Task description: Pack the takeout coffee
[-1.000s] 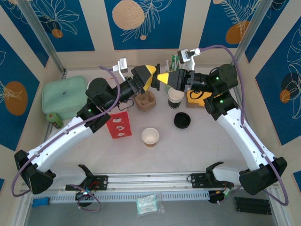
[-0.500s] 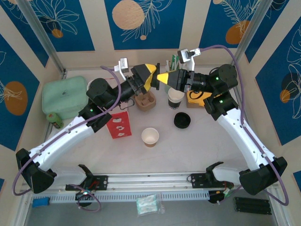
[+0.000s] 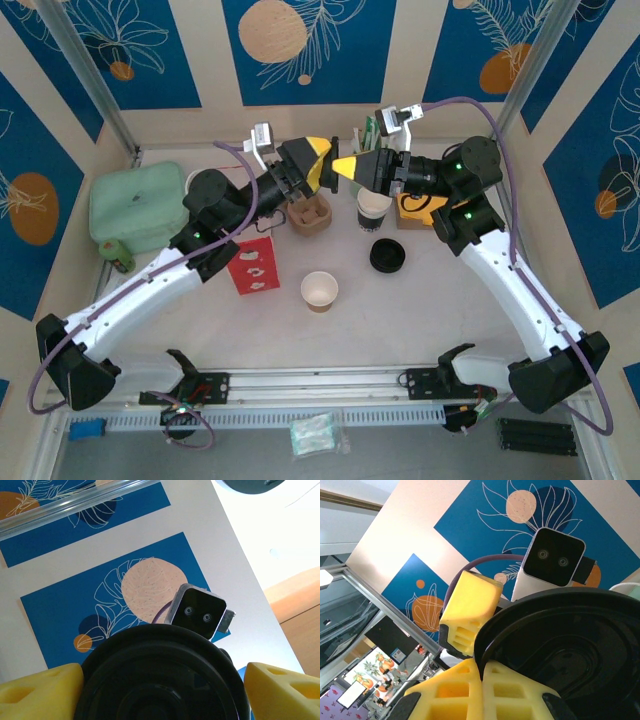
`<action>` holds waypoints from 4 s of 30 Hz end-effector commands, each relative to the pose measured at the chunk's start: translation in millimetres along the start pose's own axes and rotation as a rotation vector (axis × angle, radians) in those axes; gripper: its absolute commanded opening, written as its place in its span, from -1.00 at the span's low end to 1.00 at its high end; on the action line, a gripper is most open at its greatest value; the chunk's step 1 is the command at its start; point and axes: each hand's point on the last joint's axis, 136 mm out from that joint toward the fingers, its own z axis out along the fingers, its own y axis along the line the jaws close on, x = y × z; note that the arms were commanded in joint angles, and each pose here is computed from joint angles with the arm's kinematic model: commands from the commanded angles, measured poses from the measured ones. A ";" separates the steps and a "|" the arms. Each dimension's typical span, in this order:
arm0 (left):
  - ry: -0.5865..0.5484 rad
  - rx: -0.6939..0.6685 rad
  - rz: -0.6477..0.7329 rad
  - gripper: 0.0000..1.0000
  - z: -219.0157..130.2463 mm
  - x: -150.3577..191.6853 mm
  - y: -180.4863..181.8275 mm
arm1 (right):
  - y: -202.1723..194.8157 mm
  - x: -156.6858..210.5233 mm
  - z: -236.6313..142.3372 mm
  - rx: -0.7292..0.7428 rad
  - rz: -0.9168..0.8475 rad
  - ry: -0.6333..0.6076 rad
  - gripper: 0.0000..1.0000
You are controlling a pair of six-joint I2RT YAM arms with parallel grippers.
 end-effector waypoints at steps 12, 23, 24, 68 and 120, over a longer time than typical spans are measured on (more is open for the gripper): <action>0.003 0.034 -0.011 0.73 -3.5 2.5 1.6 | -2.7 -3.1 -1.5 0.015 -0.013 -0.022 -1.00; 0.001 0.069 -0.023 0.50 -1.3 2.4 -4.3 | -6.5 -2.2 -2.9 0.020 -0.005 -0.029 -1.00; 0.003 0.071 -0.024 0.48 -1.1 3.0 -4.2 | -6.5 -2.2 -2.9 0.020 -0.005 -0.030 -1.00; 0.223 -0.498 0.624 0.33 -57.9 31.7 49.8 | -149.3 136.1 -108.1 0.650 0.347 0.024 0.16; 0.857 -1.091 0.981 0.39 -123.1 153.3 260.1 | -249.2 262.7 -142.5 1.030 0.454 0.262 0.18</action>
